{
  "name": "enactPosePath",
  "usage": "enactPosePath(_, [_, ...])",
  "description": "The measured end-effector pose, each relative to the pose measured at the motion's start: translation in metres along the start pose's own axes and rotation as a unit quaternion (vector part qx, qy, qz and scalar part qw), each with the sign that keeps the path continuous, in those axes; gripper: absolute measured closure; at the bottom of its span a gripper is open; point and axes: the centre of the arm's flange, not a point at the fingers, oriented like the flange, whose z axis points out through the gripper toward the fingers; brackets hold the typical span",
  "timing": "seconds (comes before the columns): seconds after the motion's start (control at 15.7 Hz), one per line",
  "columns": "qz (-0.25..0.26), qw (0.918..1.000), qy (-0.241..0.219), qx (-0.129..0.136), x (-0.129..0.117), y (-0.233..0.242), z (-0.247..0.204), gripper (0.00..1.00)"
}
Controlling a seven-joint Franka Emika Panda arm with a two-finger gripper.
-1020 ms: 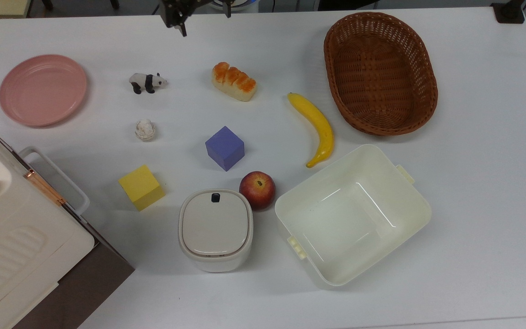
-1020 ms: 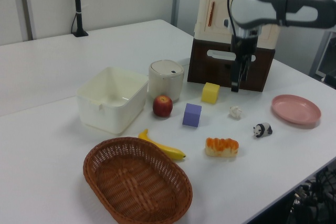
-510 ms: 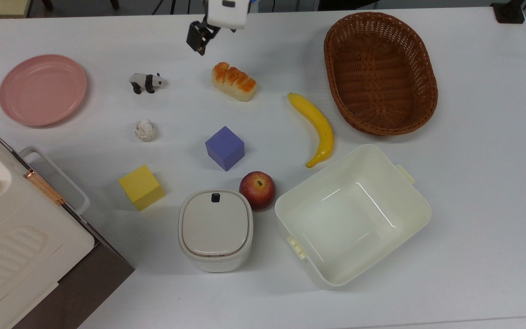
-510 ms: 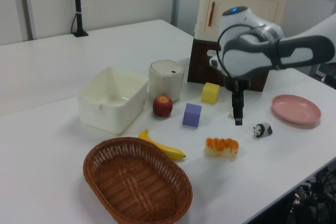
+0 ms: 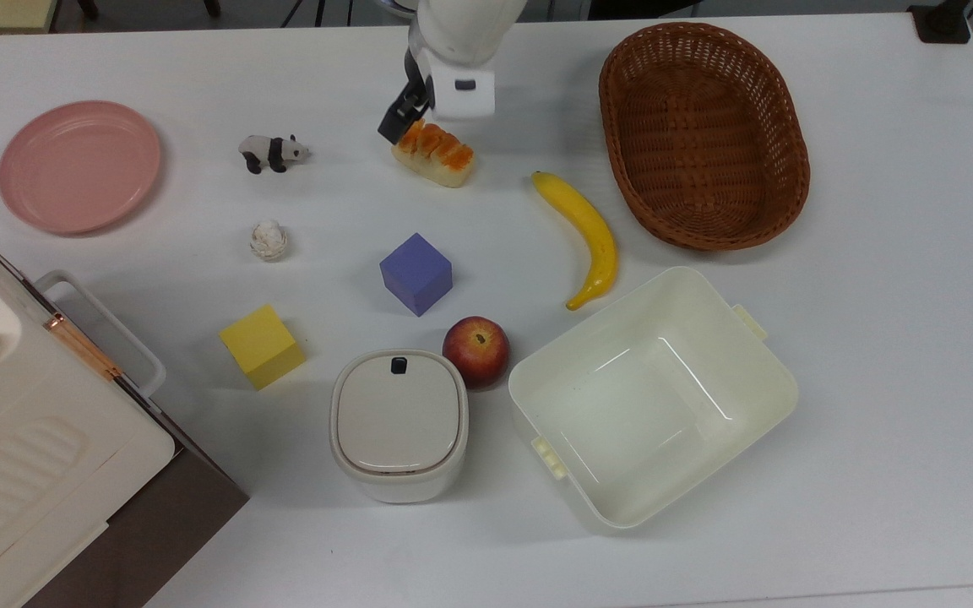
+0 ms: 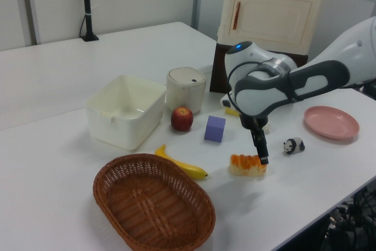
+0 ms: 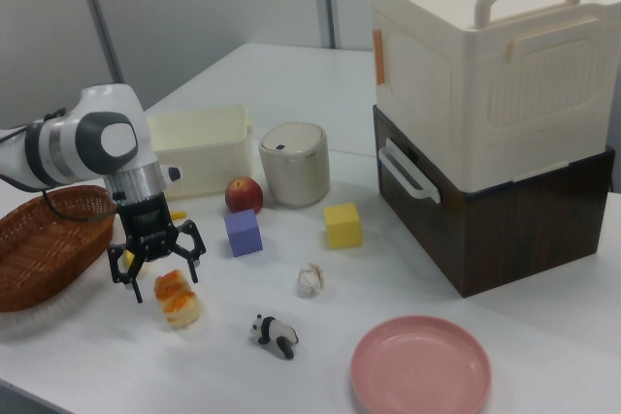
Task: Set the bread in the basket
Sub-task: 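Move the gripper over the bread roll and lower it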
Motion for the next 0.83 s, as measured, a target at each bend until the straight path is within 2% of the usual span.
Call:
enactPosePath(0.13, [-0.006, 0.9999, 0.007, -0.008, 0.012, 0.002, 0.008, 0.00])
enactPosePath(0.32, [0.008, 0.9987, 0.040, -0.031, 0.022, 0.009, 0.005, 0.00])
enactPosePath(0.51, [0.015, 0.9970, 0.060, -0.046, 0.024, 0.014, 0.001, 0.00])
enactPosePath(0.83, [0.018, 0.9969, 0.062, -0.045, 0.024, 0.016, 0.004, 0.00])
